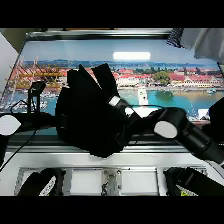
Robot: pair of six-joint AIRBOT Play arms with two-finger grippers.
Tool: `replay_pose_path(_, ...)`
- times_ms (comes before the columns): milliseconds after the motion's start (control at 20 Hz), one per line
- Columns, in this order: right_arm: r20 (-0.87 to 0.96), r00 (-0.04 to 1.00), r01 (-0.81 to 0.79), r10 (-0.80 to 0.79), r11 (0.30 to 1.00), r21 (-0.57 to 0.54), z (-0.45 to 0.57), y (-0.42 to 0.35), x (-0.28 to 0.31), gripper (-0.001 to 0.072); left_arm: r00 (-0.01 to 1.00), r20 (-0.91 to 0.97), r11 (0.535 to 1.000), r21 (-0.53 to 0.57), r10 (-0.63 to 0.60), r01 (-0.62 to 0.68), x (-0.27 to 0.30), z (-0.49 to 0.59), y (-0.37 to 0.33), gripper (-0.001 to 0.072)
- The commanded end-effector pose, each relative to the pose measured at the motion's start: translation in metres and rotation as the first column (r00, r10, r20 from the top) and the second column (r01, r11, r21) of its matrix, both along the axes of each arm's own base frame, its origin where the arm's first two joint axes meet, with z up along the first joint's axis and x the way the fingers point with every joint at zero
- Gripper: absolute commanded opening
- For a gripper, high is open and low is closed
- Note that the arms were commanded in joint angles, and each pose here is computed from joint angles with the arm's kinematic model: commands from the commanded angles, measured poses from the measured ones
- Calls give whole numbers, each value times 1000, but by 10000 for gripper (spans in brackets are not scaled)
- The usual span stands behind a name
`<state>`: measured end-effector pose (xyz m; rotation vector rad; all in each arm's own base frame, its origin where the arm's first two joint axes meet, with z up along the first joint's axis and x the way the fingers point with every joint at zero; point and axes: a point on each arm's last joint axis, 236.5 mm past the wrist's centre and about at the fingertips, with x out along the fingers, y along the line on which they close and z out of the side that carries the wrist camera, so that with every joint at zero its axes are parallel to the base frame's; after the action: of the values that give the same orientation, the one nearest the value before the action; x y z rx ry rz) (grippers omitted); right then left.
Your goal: Fold the clothes and pants, and hang the long-sleeved shirts on hangers.
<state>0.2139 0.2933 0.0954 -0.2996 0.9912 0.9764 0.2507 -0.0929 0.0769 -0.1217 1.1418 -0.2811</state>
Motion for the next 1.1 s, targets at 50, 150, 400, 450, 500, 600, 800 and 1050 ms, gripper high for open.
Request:
replay_pose_path(50,31,945,326,-326,945,8,16,-67,59,574,985,-80,986,-79,-153,147,-29,-20,-68,676)
replay_pose_path(150,20,935,355,-355,935,0,12,-73,66,573,955,-175,971,-33,-239,236,-48,-57,-92,666)
replay_pose_path(400,-118,967,221,-225,974,-45,-37,-36,58,573,973,-207,985,116,-104,130,-36,-81,-64,506)
replay_pose_path(450,-160,966,197,-201,980,-41,-47,-26,59,573,981,-178,990,101,-76,95,-32,-72,-57,506)
replay_pose_path(500,-195,965,172,-175,985,-32,-55,-15,60,573,989,-140,995,83,-40,52,-27,-60,-47,506)
replay_pose_path(600,-252,961,117,-116,993,-10,-69,13,61,572,995,-90,999,45,35,-31,-25,-40,-28,506)
replay_pose_path(800,-275,961,-17,5,999,-44,-103,65,63,572,995,-40,994,-70,87,-89,-30,-11,-21,506)
replay_pose_path(1050,-284,956,-92,66,993,-77,-140,106,73,572,995,-9,990,-97,102,-103,-31,-2,-19,505)
